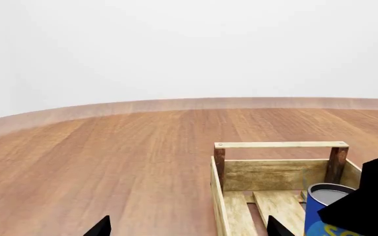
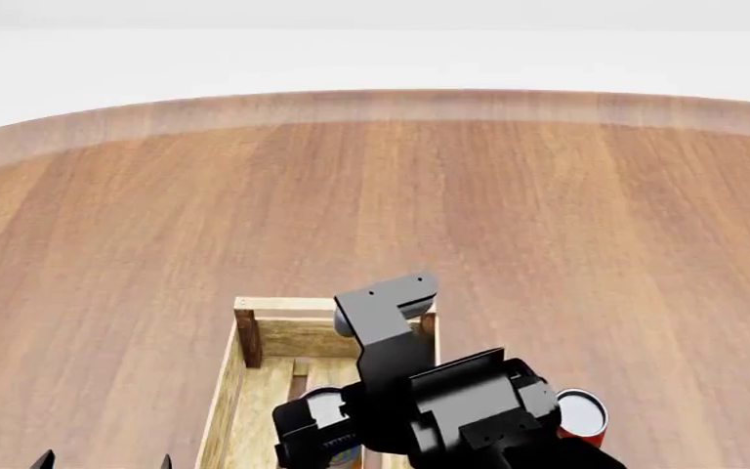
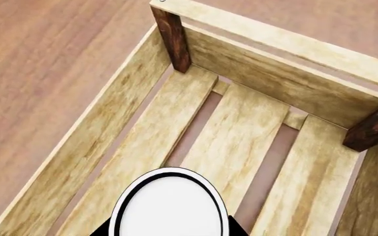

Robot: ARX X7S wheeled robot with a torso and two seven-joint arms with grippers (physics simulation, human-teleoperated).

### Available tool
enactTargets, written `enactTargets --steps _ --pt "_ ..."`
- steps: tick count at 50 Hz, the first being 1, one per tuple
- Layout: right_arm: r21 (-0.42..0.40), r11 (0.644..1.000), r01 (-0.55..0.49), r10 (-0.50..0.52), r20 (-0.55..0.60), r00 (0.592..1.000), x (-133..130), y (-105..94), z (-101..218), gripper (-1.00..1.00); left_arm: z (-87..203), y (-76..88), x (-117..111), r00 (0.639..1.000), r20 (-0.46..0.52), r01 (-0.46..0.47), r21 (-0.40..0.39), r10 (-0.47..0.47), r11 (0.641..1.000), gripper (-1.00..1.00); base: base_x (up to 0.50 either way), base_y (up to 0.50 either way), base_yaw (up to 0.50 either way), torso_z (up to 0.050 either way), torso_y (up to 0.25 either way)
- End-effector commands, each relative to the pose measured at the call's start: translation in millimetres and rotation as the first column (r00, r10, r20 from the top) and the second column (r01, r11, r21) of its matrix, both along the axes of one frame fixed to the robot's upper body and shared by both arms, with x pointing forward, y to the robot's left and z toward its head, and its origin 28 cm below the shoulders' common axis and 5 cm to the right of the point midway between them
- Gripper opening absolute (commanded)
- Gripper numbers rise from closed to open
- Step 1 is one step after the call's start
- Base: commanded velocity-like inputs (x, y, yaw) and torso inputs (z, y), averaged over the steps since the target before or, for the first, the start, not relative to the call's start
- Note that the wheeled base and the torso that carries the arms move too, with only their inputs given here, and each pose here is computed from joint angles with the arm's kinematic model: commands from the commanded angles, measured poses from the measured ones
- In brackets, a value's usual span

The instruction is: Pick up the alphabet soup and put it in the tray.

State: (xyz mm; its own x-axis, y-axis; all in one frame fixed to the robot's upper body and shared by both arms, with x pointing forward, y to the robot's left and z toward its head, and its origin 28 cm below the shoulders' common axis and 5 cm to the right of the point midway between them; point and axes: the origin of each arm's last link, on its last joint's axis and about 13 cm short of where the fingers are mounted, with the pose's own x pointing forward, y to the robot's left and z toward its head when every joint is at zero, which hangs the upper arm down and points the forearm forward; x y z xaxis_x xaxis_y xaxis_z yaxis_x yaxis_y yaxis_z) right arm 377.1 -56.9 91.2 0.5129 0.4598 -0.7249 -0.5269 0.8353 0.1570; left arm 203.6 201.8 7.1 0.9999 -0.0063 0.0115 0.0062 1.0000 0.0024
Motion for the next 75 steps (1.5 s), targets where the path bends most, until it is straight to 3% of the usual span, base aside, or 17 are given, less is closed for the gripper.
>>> enactTargets --steps 1,2,36,46,57,64,72,75 --pt "0.018 1.0 -0.013 0.013 0.007 1.0 1.5 1.6 3.3 -1.0 -0.2 0.0 0.0 1.0 0.001 0.0 0.001 0.0 1.0 1.0 0.0 0.0 0.0 0.0 0.0" --pt "0.024 1.0 -0.013 0.013 0.005 1.0 1.7 1.8 4.0 1.0 -0.2 0.0 -0.1 1.0 0.001 0.0 0.001 0.0 1.0 1.0 0.0 0.0 0.0 0.0 0.0" --pt "0.035 0.999 -0.016 0.014 0.049 0.999 2.0 4.3 0.1 1.0 0.0 -0.4 -0.2 1.0 0.001 0.001 0.0 -0.001 1.0 1.0 0.0 0.0 0.0 0.0 0.0" --pt "0.01 0.998 0.054 -0.055 0.128 0.99 -1.4 5.4 -15.3 1.0 5.6 2.3 0.1 1.0 0.004 -0.01 -0.016 0.01 1.0 1.0 0.0 0.0 0.0 0.0 0.0" --pt "0.078 0.988 0.136 -0.153 0.299 0.942 -23.0 -3.5 -31.3 1.0 13.4 3.2 0.5 1.0 -0.002 -0.015 -0.035 0.015 0.999 1.0 0.0 0.0 0.0 0.0 0.0" --pt "0.203 0.977 0.062 -0.142 0.41 0.901 -39.3 -11.3 -44.9 1.0 29.0 2.1 -3.2 1.0 0.012 -0.013 -0.041 0.014 0.999 1.0 0.0 0.0 0.0 0.0 0.0" --pt "0.23 0.972 0.048 -0.16 0.495 0.854 -56.0 -13.1 -58.2 1.0 42.9 1.8 -6.8 1.0 0.011 -0.022 -0.025 0.022 0.999 1.0 0.0 0.0 0.0 0.0 0.0" --pt "0.211 0.976 0.05 -0.161 0.553 0.818 -63.6 -11.5 -62.8 1.0 47.8 1.4 -8.7 1.0 0.008 -0.02 -0.019 0.02 1.0 1.0 0.0 0.0 0.0 0.0 0.0"
